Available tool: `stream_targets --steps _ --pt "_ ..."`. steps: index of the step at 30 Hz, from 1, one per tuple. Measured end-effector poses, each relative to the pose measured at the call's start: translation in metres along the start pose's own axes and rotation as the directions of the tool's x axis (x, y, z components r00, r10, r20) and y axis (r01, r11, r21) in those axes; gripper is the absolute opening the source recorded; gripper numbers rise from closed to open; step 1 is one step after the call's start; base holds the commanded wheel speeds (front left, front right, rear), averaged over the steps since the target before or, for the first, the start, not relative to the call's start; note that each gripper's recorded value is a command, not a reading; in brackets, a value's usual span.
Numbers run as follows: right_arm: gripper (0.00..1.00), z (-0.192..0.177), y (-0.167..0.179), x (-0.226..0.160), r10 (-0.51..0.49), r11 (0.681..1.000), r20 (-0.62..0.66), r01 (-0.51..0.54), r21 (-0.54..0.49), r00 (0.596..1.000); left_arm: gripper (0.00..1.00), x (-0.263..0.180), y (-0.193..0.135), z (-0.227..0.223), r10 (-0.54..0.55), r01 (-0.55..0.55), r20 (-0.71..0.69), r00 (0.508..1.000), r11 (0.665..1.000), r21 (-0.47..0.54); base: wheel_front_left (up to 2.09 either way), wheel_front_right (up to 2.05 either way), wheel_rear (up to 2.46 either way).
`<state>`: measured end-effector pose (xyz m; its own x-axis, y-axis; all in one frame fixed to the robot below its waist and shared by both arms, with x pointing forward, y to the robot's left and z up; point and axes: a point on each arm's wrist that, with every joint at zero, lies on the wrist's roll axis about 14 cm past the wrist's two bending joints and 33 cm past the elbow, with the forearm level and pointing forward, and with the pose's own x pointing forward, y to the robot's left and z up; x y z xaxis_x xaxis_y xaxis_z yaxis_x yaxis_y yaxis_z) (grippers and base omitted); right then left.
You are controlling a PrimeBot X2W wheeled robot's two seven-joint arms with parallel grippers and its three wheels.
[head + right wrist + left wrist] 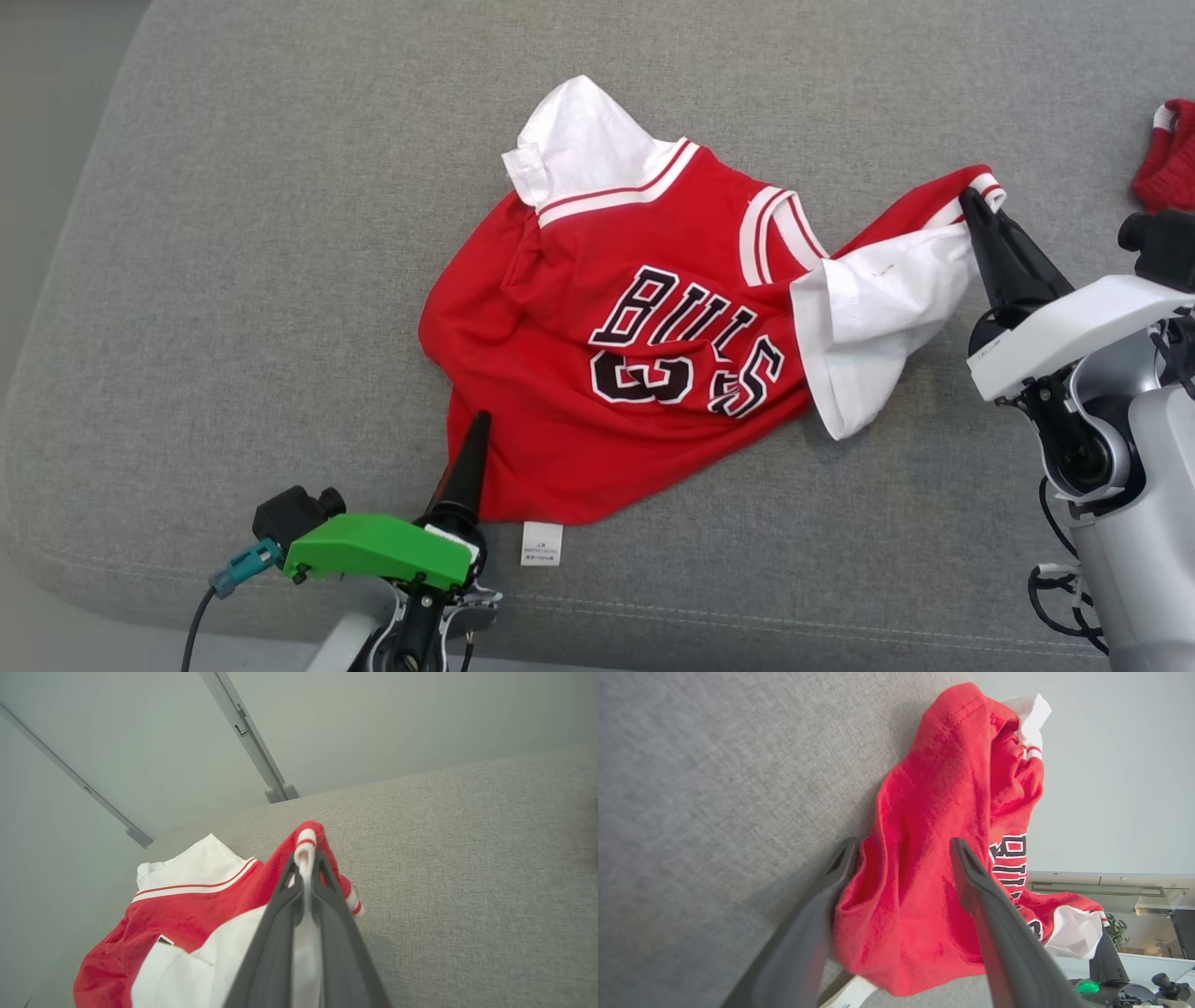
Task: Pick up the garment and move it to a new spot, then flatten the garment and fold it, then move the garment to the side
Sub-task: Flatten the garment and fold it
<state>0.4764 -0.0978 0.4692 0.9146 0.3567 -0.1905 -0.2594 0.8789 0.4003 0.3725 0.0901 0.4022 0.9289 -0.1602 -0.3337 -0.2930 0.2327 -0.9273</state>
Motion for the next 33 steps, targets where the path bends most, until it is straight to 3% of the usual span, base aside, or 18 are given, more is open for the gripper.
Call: stream_targets --steps 17,25,33 --pt "0.00 0.001 -0.016 -0.008 -0.053 0.999 0.013 0.053 0.013 0.999 1.00 -0.002 0.000 -0.015 -0.010 0.011 -0.058 0.998 1.000 0.024 0.00 0.00 0.00" --pt "0.00 0.000 -0.013 -0.008 -0.046 0.999 0.011 0.046 0.018 0.999 1.00 -0.018 0.014 -0.014 0.014 -0.005 -0.093 0.996 0.995 0.095 0.00 0.00 0.00" --pt "0.00 -0.002 -0.006 -0.005 -0.028 0.999 0.010 0.028 0.027 1.000 0.99 -0.023 0.011 -0.013 0.004 0.003 -0.087 0.996 0.996 0.084 0.00 0.00 0.00"
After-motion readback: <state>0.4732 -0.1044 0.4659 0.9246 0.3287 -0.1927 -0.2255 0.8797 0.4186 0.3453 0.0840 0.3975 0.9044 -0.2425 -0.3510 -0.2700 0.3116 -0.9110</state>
